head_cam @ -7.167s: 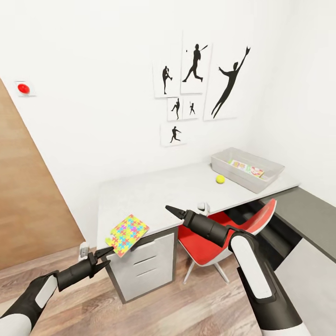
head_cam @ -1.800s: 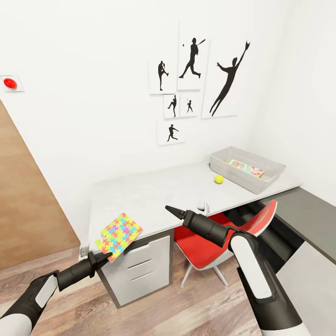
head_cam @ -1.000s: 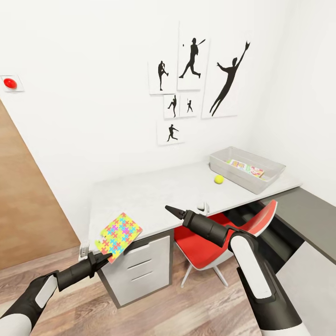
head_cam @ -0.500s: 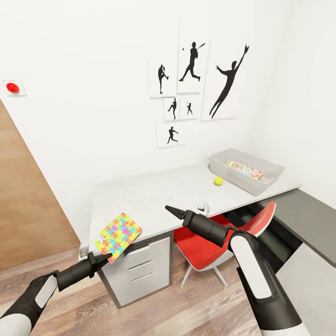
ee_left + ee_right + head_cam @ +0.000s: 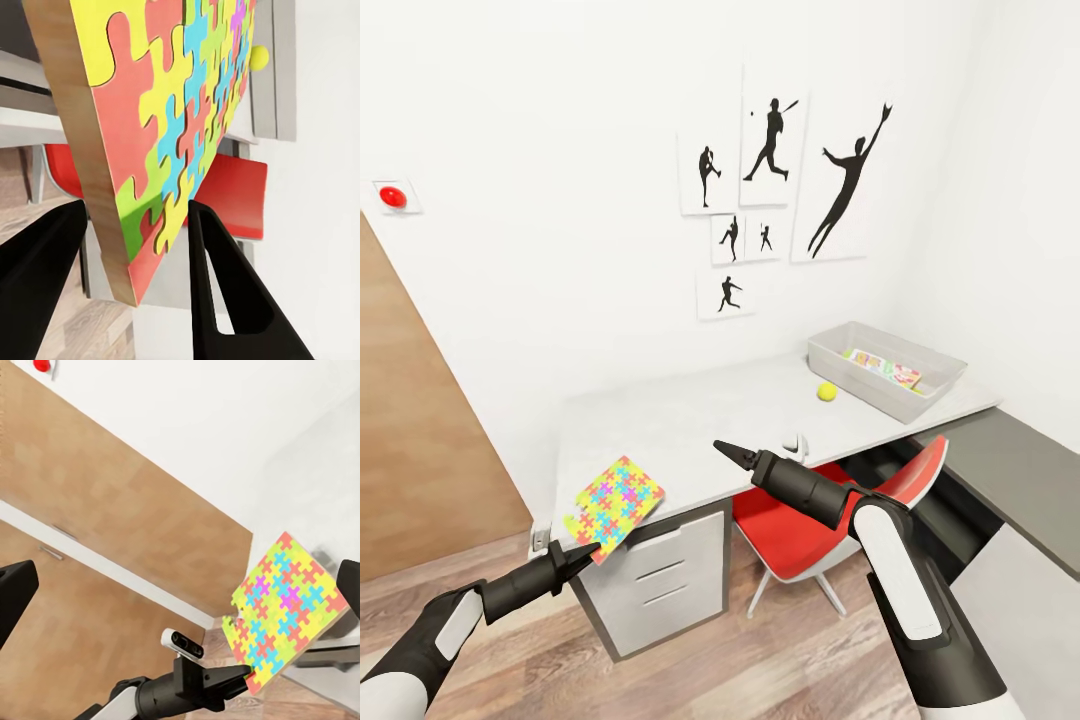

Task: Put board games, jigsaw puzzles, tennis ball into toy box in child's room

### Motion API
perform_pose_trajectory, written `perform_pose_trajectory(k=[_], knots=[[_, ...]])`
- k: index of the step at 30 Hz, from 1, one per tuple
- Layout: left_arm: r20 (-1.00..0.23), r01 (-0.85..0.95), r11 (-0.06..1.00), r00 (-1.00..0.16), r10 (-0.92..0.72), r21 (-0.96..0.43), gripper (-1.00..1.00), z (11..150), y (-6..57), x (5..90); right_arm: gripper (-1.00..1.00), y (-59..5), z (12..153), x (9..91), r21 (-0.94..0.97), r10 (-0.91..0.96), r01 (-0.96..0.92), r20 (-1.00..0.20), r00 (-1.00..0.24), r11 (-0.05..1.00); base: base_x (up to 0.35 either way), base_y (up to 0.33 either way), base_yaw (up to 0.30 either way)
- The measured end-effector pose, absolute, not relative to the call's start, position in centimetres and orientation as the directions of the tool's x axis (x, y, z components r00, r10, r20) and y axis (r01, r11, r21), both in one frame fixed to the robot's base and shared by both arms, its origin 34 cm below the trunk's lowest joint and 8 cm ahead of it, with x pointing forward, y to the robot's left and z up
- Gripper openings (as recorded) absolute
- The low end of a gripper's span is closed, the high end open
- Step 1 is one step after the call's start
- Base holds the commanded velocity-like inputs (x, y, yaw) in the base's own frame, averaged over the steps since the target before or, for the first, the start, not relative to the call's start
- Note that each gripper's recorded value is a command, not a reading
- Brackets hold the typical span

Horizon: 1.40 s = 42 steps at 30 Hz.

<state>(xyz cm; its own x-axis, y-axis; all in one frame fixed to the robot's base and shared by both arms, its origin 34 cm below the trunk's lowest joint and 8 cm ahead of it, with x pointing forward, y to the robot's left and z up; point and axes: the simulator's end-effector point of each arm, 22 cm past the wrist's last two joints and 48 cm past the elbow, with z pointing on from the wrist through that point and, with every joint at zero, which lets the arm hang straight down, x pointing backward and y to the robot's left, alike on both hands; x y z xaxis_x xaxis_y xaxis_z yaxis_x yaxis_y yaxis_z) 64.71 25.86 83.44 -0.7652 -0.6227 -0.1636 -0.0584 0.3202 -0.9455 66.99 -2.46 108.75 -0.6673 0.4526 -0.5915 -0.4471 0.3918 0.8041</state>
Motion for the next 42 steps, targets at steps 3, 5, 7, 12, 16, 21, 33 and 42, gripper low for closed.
perform_pose_trajectory(k=[3, 5, 7, 12, 16, 21, 33, 42], knots=[[-0.165, -0.058, 0.321, -0.765, -0.623, -0.945, -1.0, 83.8, 25.9, 64.7, 1.0, -2.3, 109.1, 66.9, 0.804, 0.45, -0.447, -0.592, -0.669, 0.392, 0.0, 0.0, 0.0], [-0.165, -0.058, 0.321, -0.765, -0.623, -0.945, -1.0, 84.0, 25.9, 64.6, 1.0, -2.4, 109.3, 66.8, 0.804, 0.45, -0.447, -0.592, -0.669, 0.392, 0.0, 0.0, 0.0], [-0.165, -0.058, 0.321, -0.764, -0.623, -0.945, -1.0, 84.2, 25.9, 64.6, 1.0, -2.4, 109.5, 66.8, 0.804, 0.45, -0.447, -0.592, -0.669, 0.393, 0.0, 0.0, 0.0], [-0.165, -0.058, 0.321, -0.764, -0.623, -0.945, -1.0, 84.8, 25.9, 64.4, 1.0, -2.3, 110.1, 66.7, 0.805, 0.451, -0.447, -0.591, -0.669, 0.391, 0.0, 0.0, 0.0], [-0.165, -0.058, 0.321, -0.765, -0.623, -0.945, -1.0, 85.2, 25.9, 64.3, 1.0, -2.2, 110.6, 66.5, 0.805, 0.452, -0.449, -0.591, -0.668, 0.388, 0.0, 0.0, 0.0], [-0.165, -0.058, 0.322, -0.765, -0.622, -0.945, -1.0, 85.7, 25.9, 64.2, 1.0, -2.1, 111.2, 66.4, 0.806, 0.453, -0.451, -0.59, -0.668, 0.385, 0.0, 0.0, 0.0], [-0.164, -0.058, 0.32, -0.766, -0.622, -0.946, -1.0, 86.9, 25.9, 63.8, 1.0, -2.1, 112.4, 66.0, 0.807, 0.455, -0.45, -0.589, -0.668, 0.382, 0.0, 0.0, 0.0], [-0.164, -0.053, 0.315, -0.765, -0.623, -0.948, -1.0, 87.9, 26.0, 63.5, 1.0, -2.1, 112.8, 65.6, 0.811, 0.46, -0.443, -0.583, -0.67, 0.383, 0.0, 0.0, 0.0]])
